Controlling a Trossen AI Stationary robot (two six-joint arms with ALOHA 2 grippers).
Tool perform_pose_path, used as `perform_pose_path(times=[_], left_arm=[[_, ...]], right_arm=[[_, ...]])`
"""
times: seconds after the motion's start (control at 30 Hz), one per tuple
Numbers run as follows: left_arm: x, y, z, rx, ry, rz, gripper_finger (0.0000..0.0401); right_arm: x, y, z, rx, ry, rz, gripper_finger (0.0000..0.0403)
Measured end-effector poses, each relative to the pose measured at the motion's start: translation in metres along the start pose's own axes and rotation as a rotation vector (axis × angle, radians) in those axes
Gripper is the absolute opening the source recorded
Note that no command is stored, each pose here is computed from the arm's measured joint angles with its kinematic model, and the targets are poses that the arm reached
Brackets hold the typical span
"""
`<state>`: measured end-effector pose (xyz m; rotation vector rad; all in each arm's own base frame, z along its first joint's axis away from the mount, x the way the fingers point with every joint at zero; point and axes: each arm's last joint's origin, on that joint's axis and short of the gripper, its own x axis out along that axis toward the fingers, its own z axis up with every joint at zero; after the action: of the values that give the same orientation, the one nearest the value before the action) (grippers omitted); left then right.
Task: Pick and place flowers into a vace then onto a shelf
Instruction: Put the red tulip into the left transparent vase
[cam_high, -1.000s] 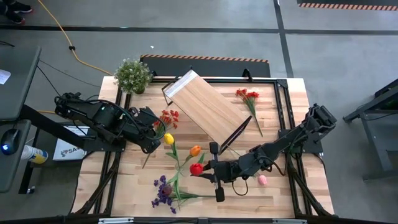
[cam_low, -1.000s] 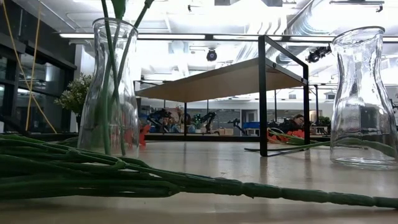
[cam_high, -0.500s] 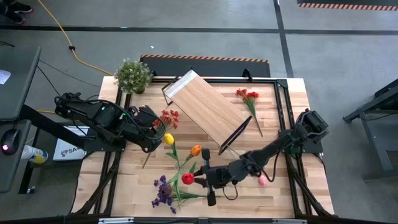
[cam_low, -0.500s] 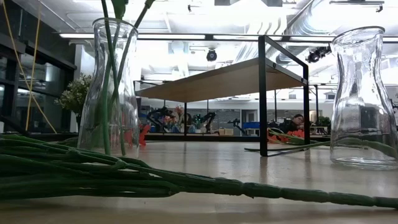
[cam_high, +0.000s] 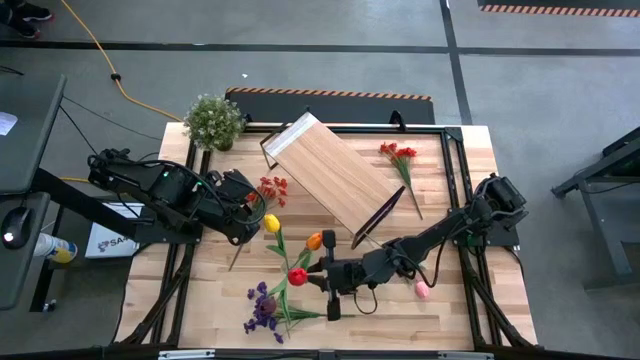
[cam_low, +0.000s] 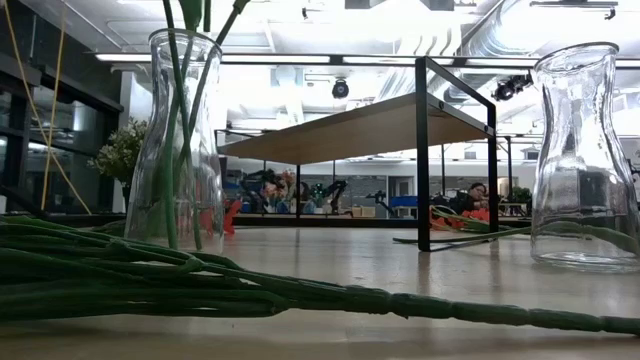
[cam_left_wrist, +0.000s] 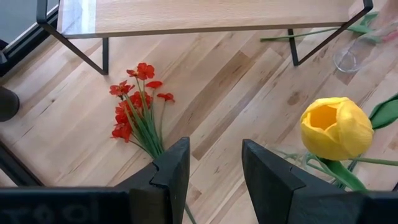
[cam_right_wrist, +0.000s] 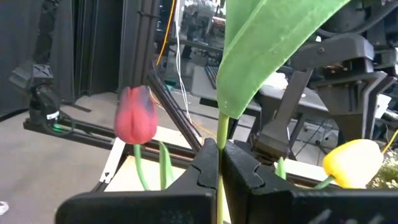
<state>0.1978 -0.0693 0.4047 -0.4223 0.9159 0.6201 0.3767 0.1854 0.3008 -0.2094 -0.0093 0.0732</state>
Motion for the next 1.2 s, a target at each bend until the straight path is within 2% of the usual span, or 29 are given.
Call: perform_pose_path(times=[0.4, 0.67, 1.0, 1.2], left_arm=[[0.000, 0.000, 0.000, 0.001, -0.009, 0.004, 0.0179], [0.000, -0.001, 0.001, -0.005, -0.026, -0.002, 0.0179], [0.000, -0.001, 0.001, -0.005, -0.025, -0.002, 0.0179], [0.000, -0.001, 0.001, -0.004, -0.025, -0.002, 0.0179]], right_arm=[[0.003, -0.007, -0.004, 0.000, 0.025, -0.005, 0.0000], [0.013, -0.001, -0.022, 0.031, 0.041, 0.019, 0.0000], [0.014, 0.000, -0.024, 0.041, 0.042, 0.030, 0.0000], [0.014, 0.001, -0.027, 0.080, 0.075, 0.040, 0.0014]])
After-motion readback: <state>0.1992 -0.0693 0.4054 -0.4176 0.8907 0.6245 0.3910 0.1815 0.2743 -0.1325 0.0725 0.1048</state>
